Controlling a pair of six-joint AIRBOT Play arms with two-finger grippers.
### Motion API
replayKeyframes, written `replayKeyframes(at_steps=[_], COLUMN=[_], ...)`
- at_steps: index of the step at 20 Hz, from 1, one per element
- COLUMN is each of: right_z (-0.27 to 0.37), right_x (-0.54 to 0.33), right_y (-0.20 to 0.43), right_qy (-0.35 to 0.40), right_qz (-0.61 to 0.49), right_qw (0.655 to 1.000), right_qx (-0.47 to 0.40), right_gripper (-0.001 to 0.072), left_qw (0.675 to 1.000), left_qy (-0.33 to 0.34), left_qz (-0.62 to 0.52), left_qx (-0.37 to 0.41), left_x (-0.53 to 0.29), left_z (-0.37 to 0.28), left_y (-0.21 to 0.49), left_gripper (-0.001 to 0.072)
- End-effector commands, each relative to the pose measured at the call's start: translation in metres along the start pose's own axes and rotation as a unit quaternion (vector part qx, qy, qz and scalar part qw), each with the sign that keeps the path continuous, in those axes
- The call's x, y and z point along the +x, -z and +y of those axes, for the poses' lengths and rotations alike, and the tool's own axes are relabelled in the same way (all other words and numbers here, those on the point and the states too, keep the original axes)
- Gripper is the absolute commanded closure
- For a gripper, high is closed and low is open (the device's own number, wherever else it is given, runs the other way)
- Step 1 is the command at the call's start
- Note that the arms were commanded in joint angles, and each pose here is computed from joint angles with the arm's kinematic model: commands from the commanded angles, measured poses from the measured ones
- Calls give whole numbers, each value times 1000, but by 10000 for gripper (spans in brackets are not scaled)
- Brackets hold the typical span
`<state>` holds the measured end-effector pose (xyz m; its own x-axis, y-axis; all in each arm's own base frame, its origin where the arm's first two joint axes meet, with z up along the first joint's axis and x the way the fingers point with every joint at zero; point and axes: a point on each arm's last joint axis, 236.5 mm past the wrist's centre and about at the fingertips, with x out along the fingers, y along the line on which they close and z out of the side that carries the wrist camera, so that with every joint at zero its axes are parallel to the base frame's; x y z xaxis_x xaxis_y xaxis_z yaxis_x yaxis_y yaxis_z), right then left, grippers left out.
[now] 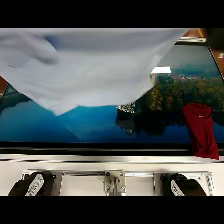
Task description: Fold the shirts.
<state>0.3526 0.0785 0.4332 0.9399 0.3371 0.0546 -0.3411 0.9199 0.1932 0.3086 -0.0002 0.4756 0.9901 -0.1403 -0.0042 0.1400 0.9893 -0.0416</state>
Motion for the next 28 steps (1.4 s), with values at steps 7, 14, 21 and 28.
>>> replayKeyframes(at_steps=[7,14,21,28], right_z=[73,5,-67,-147], right_x=[-163,-189,-115,40], right_y=[-84,38,183,331], right_qy=[7,144,176,178], right_qz=[-39,228,421,416], right_qw=[998,963,890,890], right_qx=[-54,-15,10,60], right_gripper=[654,654,654,654], left_qw=[985,993,946,916], left_qy=[-63,-49,-22,32], left_qz=[-145,104,319,357], left_qx=[72,20,-57,-181], left_x=[-190,-149,-63,78], left_z=[-88,-66,-5,35], left_y=[-85,39,213,339], left_gripper=[670,670,669,669])
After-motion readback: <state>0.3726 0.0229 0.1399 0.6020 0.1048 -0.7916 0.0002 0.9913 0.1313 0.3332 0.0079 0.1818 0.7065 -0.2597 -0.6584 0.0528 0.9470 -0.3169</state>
